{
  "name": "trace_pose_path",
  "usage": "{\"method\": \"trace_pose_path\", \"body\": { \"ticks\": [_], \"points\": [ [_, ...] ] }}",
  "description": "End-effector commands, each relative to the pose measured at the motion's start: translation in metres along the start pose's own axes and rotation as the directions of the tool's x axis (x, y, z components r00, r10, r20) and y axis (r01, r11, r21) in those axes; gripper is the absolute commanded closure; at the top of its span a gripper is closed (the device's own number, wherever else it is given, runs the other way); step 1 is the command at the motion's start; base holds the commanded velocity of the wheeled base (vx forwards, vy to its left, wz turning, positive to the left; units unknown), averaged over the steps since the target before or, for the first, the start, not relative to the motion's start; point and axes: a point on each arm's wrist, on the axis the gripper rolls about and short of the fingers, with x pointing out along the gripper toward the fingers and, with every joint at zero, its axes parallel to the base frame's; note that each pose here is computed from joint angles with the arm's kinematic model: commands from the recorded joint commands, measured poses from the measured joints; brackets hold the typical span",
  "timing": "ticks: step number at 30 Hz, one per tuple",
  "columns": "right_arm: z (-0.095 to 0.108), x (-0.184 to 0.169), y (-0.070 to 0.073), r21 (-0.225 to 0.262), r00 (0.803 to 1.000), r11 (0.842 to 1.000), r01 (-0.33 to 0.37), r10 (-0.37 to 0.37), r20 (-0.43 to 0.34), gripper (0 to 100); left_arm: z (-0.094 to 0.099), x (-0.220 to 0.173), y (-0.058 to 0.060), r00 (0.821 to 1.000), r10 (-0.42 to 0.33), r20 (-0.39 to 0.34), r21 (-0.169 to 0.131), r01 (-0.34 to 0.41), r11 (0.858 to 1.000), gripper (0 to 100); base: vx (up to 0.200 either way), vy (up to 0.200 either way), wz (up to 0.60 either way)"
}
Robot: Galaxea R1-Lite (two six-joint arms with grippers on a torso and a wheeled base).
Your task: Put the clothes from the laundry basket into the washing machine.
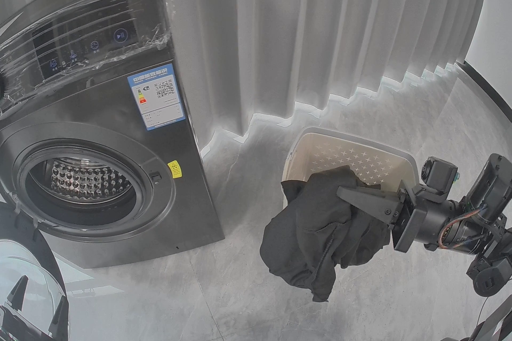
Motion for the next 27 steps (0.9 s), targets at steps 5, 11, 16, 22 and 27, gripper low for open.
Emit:
{"method": "trace_pose_path", "body": {
  "ticks": [5, 11, 16, 22, 27],
  "points": [
    [-0.006, 0.002, -0.002, -0.001, 1.0, 1.0, -0.008, 0.008, -0.022, 100, -0.005, 0.0, 0.0, 1.0, 0.0, -0.002, -0.001, 0.0, 1.0, 0, 0.0, 0.0, 0.0],
    [-0.011, 0.003, 0.007, -0.002, 0.998, 0.999, -0.046, 0.046, -0.035, 100, -0.005, 0.0, 0.0, 1.0, 0.0, 0.0, -0.004, 0.0, 1.0, 0, -0.033, 0.0, 0.0],
    [-0.01, 0.004, 0.006, 0.0, 0.999, 0.999, -0.047, 0.047, -0.026, 100, -0.005, 0.0, 0.0, 1.0, 0.0, 0.0, -0.003, 0.0, 1.0, 0, -0.2, 0.0, 0.0],
    [-0.008, 0.005, 0.004, -0.001, 0.999, 0.999, -0.037, 0.037, -0.019, 100, -0.005, 0.0, 0.0, 1.0, 0.0, 0.0, -0.003, 0.0, 1.0, 0, -0.1, 0.0, 0.0],
    [-0.003, 0.008, -0.003, -0.015, 1.0, 1.0, -0.022, 0.022, 0.003, 100, -0.005, 0.0, 0.0, 1.0, 0.0, 0.0, -0.003, 0.0, 1.0, 0, 0.0, 0.0, 0.12]
  ]
}}
